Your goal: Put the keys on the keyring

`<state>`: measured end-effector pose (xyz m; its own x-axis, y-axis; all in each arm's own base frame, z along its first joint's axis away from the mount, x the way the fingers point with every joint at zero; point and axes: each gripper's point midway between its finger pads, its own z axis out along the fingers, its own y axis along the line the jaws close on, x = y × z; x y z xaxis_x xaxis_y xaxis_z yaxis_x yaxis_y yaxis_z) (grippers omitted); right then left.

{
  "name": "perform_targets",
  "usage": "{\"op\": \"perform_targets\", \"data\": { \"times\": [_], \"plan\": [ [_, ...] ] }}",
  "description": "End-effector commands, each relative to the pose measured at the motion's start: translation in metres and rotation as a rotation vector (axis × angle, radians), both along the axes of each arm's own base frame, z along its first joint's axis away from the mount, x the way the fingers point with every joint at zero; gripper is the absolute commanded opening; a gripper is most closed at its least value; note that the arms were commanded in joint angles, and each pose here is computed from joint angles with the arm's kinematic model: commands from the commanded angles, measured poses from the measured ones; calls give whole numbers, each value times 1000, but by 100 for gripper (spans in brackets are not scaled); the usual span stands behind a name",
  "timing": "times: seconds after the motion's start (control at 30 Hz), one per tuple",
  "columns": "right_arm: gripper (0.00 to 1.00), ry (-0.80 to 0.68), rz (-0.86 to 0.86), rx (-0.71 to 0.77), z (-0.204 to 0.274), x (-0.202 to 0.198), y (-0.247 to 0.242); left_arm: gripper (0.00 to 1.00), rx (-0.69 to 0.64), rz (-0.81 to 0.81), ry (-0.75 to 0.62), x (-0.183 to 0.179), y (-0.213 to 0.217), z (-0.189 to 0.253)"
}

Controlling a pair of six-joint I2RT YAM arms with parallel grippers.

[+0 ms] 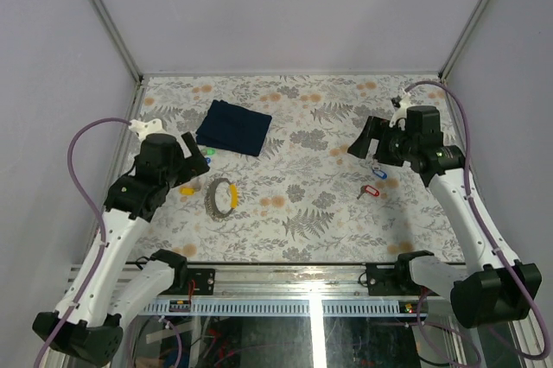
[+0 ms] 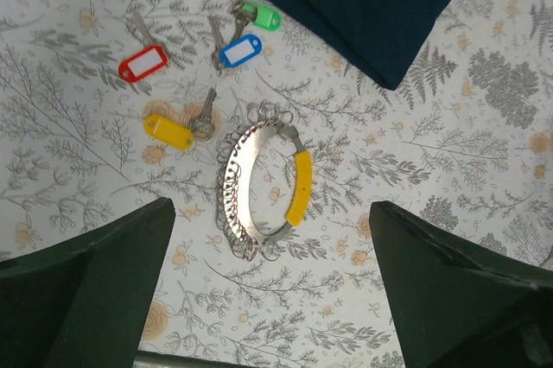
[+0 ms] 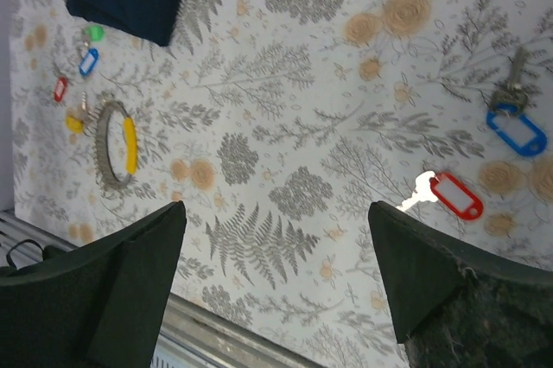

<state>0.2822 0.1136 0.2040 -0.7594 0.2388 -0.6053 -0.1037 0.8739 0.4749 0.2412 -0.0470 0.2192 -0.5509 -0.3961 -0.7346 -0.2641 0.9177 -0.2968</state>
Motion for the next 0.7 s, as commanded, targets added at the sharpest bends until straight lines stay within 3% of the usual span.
{"op": "perform_targets", "data": {
  "times": [0.0,0.37,0.67],
  "plan": [
    [92,-76,31,116,15,14,27,100,-73,72,26,10,-4,-18],
    [72,-51,118,88,-27,4,56,91,-85,-116,172,22,-82,-84],
    [68,-23,155,73,-46,-1,58,88,93,-144,335,20,-99,-151]
  ]
}}
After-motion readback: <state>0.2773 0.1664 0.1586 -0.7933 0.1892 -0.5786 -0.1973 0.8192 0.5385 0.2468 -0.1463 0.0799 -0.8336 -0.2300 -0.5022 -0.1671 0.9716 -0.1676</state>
